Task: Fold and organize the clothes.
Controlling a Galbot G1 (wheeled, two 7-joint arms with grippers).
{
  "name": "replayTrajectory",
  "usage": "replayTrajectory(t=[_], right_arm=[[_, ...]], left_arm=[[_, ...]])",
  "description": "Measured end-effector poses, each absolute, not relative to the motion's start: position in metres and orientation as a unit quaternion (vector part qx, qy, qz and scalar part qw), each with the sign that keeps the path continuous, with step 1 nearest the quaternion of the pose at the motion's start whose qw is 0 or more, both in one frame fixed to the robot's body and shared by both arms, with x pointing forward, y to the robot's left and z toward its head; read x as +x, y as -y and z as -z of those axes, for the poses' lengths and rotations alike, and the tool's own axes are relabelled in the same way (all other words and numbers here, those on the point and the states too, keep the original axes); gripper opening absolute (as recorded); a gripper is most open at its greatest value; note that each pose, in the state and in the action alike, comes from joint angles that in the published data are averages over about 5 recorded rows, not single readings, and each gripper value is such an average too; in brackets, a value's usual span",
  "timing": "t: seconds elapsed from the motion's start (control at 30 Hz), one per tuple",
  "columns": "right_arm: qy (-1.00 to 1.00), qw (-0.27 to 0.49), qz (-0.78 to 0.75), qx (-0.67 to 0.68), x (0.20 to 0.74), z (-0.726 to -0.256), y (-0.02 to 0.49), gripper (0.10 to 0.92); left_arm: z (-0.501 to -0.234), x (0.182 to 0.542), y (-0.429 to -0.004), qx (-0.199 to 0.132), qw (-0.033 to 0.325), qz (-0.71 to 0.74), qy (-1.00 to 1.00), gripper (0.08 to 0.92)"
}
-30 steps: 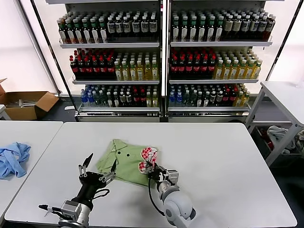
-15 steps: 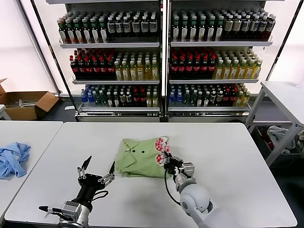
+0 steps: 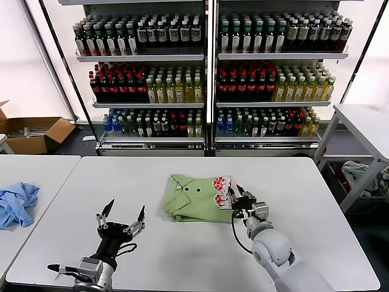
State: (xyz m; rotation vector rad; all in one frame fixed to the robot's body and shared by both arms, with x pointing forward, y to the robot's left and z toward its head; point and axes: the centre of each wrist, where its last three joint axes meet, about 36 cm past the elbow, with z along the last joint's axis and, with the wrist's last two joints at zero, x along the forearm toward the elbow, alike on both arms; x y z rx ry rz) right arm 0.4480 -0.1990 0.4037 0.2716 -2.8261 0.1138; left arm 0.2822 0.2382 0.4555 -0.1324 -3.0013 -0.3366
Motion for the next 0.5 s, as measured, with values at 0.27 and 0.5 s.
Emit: replayTrajectory(t=[0.27,0.5], right_arm=[[0.992,0.109,-0.059,0.034,0.416,-0.425,0.251,0.622],[0.996,0.060,-0.060,-0.011,0.347,-0.448,0.296,0.805]], left_arm=[[-0.463,0.282,-0.243,-0.044,0.058,0.106,0.992,0.823],[-0.461,0.287,-0.254,-0.057,0.071,0.083,0.992,0.823]])
